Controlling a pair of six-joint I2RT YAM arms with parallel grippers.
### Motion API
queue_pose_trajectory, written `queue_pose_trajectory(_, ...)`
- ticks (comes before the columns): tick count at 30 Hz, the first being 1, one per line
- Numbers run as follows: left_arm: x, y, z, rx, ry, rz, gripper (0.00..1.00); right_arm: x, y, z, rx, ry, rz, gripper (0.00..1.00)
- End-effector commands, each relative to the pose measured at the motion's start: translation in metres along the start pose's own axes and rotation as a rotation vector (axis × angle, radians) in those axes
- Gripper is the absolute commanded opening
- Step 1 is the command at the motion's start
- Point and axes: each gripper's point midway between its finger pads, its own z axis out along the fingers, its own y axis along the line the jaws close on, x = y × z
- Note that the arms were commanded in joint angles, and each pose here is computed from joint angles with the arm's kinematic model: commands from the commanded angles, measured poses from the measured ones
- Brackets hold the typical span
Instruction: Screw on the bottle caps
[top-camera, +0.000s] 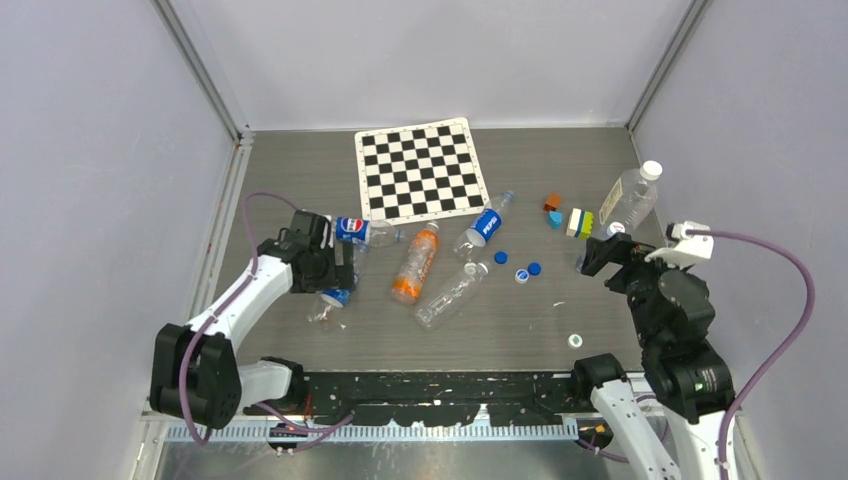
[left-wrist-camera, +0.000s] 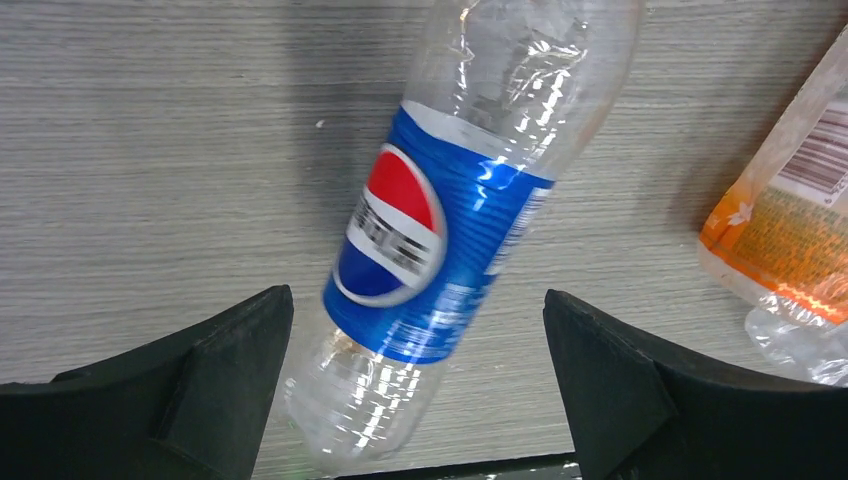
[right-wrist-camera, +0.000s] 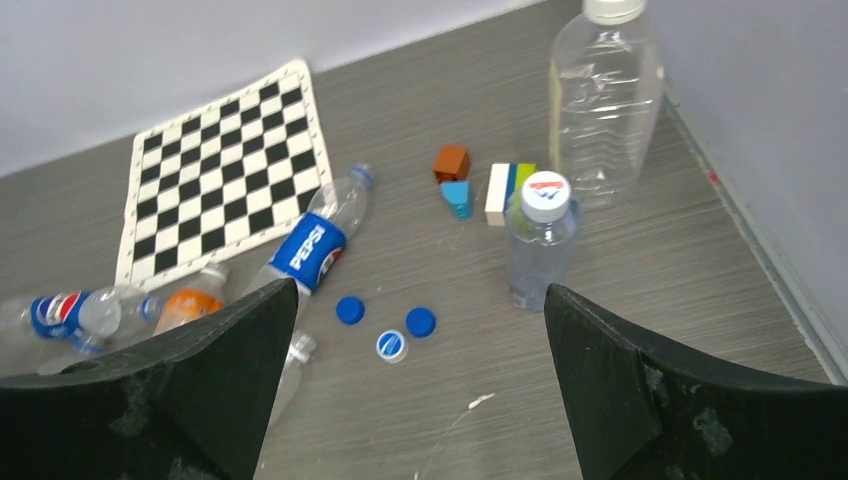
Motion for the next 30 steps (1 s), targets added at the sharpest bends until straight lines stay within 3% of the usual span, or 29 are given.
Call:
queue_pose_trajectory(1, -0.013, -0.009, 0.006, 0.074, -0.011, -0.076, 0.99, -0.001, 0.033, 0.0, -0.122, 0.148, 0.005, 1.0)
queue_pose_trajectory(7, -0.017, -0.003, 0.014, 0.075, 0.018, -0.122, 0.97, 0.008, 0.061, -0.005, -0.192, 0.286, 0.158, 1.0)
queue_pose_trajectory(15, -0.023, -0.015, 0.023, 0.132, 0.052, -0.12, 0.92, 0.007, 0.097, -0.022, -0.368, 0.314, 0.371, 1.0)
queue_pose_trajectory(26, -0.011, -0.018, 0.04, 0.136, 0.155, -0.126, 0.77, 0.008, 0.113, -0.016, -0.488, 0.285, 0.296, 0.98)
queue_pose_trajectory(30, -0.006, -0.019, 0.041, 0.148, 0.185, -0.121, 0.65, 0.021, 0.11, -0.003, -0.426, 0.372, 0.277, 1.0)
